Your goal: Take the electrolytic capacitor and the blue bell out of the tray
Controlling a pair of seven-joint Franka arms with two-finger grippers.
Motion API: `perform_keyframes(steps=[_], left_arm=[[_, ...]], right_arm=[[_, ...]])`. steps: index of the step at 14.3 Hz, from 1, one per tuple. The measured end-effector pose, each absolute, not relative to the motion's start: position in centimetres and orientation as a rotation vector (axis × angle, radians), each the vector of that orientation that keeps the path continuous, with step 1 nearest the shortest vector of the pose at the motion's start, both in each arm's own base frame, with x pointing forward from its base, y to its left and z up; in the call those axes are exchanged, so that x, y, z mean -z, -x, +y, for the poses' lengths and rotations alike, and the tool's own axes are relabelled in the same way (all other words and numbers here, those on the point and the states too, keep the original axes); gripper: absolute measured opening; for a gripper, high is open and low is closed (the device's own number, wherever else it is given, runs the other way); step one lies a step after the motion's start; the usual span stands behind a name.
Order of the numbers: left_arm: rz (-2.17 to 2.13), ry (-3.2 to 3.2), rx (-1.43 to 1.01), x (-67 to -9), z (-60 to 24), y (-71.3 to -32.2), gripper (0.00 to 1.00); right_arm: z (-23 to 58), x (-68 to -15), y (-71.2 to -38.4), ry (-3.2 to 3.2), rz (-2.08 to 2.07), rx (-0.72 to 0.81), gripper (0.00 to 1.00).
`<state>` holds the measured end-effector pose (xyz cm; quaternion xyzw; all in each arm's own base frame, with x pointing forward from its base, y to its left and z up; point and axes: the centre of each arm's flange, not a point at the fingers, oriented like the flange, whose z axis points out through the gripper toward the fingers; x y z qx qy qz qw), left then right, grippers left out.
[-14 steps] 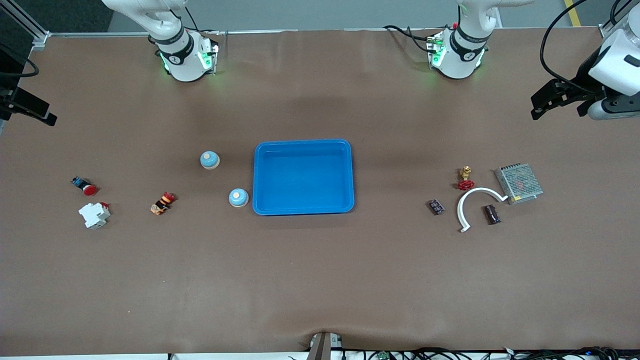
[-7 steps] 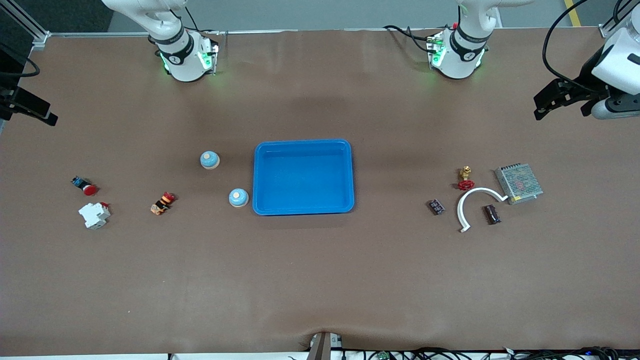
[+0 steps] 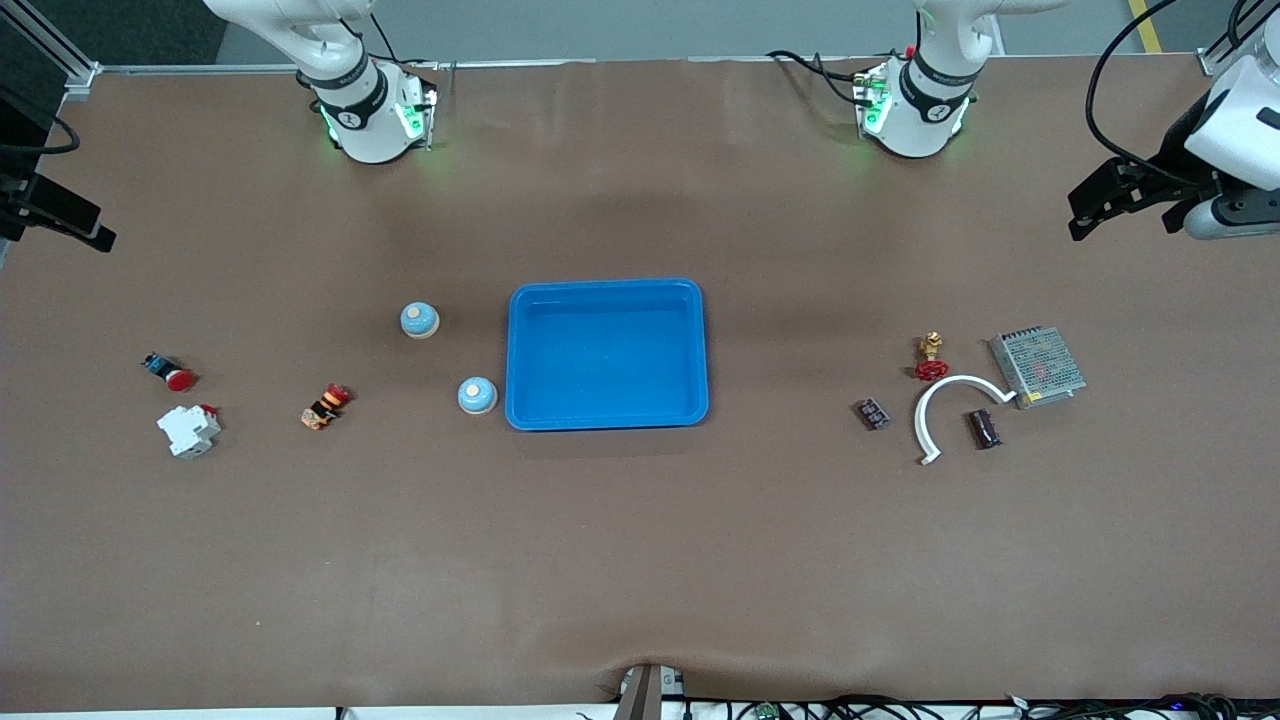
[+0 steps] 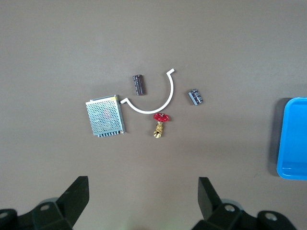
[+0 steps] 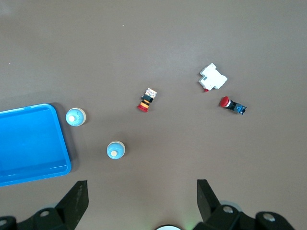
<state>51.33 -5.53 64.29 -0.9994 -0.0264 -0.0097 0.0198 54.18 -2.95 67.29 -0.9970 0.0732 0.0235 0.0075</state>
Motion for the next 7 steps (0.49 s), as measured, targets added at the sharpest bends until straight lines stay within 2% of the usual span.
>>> perform_keyframes(steps=[7], left_arm=[[-0.082,3.1,0.022,-64.22,-5.52,-51.33,1.0]], right_arm=[[-2.73,-67.28,-54.18,3.118,0.222,-0.074,1.0]])
